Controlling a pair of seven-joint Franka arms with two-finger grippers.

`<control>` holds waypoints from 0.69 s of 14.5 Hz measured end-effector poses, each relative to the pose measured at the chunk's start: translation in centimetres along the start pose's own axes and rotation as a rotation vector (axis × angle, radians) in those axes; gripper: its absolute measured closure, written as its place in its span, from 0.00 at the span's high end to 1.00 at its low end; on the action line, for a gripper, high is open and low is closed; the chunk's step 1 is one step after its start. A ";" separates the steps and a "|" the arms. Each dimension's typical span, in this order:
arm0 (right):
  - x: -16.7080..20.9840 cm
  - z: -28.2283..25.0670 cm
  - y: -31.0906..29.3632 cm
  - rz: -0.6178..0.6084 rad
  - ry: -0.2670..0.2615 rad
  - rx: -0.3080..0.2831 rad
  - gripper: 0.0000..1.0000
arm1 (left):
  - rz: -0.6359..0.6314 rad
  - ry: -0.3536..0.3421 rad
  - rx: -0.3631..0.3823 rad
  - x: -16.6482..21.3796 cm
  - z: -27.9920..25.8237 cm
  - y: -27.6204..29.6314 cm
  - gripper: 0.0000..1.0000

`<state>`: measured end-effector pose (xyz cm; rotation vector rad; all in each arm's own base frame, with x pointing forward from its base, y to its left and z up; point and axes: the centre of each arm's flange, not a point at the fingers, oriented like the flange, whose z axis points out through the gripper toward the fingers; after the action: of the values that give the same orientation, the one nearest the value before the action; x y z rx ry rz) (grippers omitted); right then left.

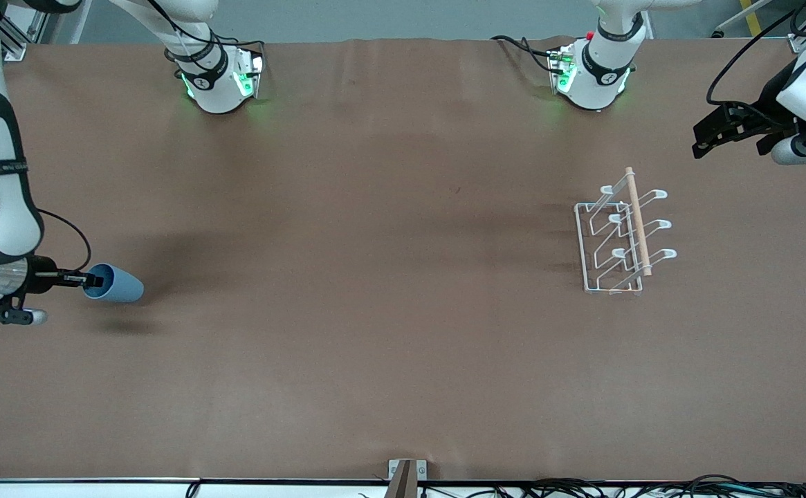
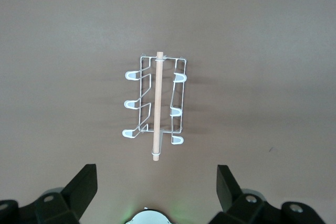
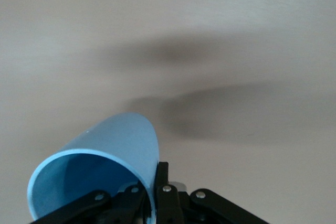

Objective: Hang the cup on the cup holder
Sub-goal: 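Close the right gripper on the blue cup's rim, then lift the blue cup with the right gripper while the left gripper approaches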

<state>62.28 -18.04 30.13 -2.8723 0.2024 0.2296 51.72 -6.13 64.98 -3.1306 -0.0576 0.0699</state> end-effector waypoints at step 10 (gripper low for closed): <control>-4.1 -5.3 -18.7 -0.090 -0.127 0.682 0.05 | 0.011 -0.031 0.002 0.9 1.5 0.5 1.00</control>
<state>61.96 -1.06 40.31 -2.1763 0.0993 0.2631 52.58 -6.60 63.40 -3.1283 -0.0403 0.1187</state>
